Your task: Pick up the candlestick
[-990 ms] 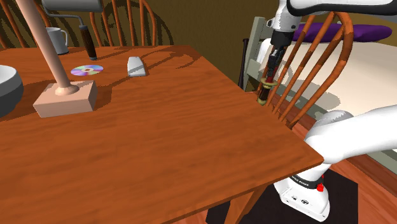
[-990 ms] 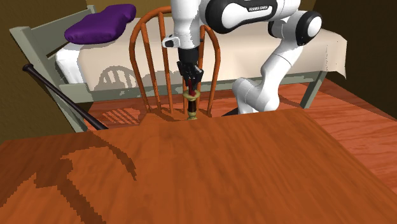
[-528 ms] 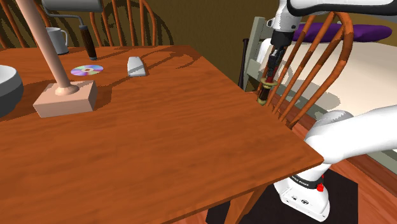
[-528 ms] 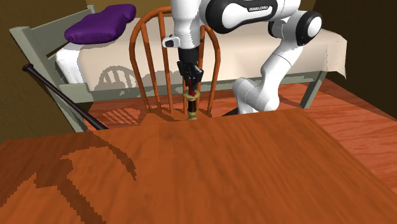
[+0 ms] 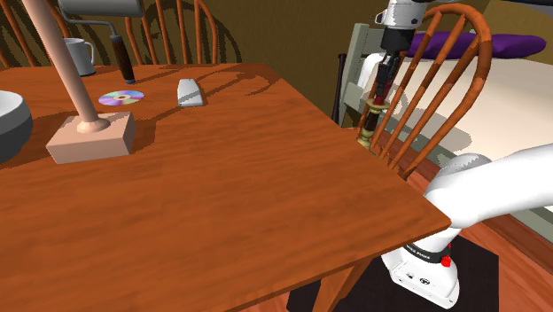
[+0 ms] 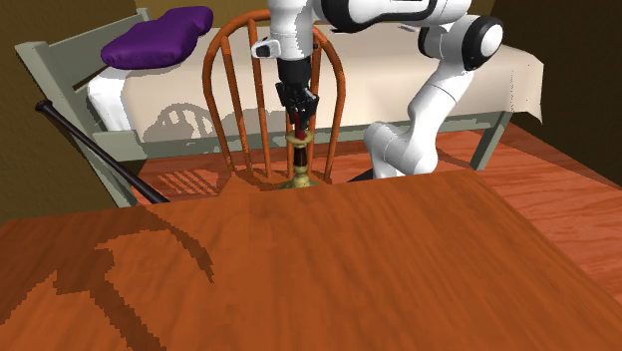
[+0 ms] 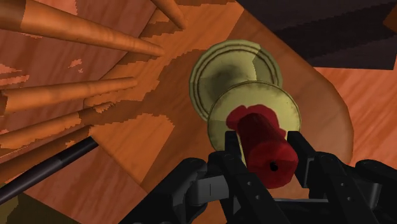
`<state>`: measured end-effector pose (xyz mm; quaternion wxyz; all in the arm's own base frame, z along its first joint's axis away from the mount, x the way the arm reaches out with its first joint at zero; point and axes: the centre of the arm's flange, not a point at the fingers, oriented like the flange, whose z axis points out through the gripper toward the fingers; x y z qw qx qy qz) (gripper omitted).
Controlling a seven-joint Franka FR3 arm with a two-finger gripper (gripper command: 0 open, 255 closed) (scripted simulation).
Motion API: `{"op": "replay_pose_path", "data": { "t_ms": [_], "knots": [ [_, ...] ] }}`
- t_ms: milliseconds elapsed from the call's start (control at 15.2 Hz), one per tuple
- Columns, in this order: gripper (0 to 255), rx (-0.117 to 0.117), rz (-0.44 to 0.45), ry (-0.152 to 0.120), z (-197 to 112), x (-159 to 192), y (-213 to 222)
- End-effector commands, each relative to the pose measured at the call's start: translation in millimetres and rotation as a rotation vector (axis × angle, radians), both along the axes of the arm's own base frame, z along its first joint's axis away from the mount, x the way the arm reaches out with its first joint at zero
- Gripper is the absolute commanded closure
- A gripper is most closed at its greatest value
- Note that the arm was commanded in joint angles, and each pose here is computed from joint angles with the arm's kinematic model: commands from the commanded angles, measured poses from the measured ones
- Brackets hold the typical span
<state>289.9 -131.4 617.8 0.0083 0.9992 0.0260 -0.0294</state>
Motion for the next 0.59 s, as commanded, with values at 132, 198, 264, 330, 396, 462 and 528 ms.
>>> {"op": "replay_pose_path", "data": {
  "t_ms": [132, 198, 264, 330, 396, 462, 528],
  "knots": [
    [255, 0.0, 0.0, -0.001, 22.3, -1.5, 0.3],
    [255, 0.0, 0.0, -0.001, 27.6, -1.5, 0.3],
    [255, 0.0, 0.0, -0.001, 32.9, -1.5, 0.3],
    [255, 0.0, 0.0, -0.001, 38.2, -1.5, 0.3],
    [255, 0.0, 0.0, -0.001, 43.4, -1.5, 0.3],
    [255, 0.0, 0.0, -0.001, 44.2, -1.5, 0.4],
    [255, 0.0, 0.0, -0.001, 44.2, -1.5, 0.3]
  ]
}}
